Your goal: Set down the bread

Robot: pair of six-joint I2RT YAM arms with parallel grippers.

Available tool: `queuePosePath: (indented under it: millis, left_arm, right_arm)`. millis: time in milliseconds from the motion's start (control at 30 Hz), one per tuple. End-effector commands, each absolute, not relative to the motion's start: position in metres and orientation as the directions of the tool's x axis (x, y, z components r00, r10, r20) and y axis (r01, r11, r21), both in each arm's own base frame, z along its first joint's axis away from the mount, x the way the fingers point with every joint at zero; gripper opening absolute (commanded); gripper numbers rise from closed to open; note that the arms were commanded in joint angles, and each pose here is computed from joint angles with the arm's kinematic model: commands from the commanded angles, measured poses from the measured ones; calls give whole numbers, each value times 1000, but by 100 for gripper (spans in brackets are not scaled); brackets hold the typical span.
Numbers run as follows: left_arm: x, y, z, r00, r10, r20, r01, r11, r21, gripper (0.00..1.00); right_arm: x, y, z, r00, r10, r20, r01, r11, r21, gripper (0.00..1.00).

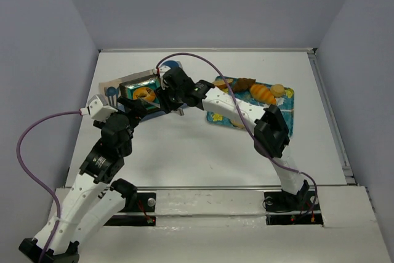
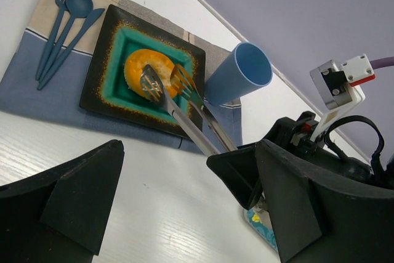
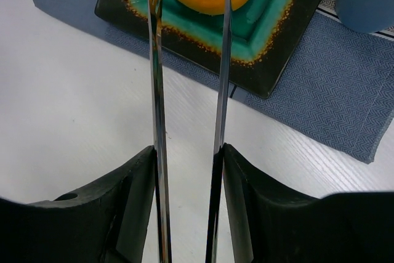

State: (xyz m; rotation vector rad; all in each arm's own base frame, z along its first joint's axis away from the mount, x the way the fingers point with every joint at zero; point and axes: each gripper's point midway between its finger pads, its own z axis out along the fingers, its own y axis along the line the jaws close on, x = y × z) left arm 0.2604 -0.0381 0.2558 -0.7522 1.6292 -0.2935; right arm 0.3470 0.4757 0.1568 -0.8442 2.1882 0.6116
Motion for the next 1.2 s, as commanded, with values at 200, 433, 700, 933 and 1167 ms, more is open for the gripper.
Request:
queuePosePath:
  millis: [200, 433, 700, 933, 1167]
  left_arm:
    - [257, -26, 273, 52, -643, -764, -314, 715, -624, 99]
    - [258, -27, 270, 51, -648, -760, -314, 712, -628, 99]
    - [260, -31, 269, 36, -647, -762, -304, 719, -625, 99]
    - [260, -33, 268, 31, -650, -760, -296, 720, -628, 99]
    - [262, -34, 267, 24, -648, -761, -296, 723, -624, 99]
  right_arm:
    - [347, 438, 271, -444, -178, -878, -636, 753, 169, 50]
    - [317, 335, 248, -501, -35, -865, -374, 910, 180, 48]
    - [293, 232, 230, -493, 244, -835, -34, 954, 299, 48]
    - [308, 219, 198, -546, 306, -780, 79, 945, 316, 51]
    - [327, 232, 178, -592, 313, -743, 98, 943, 319, 54]
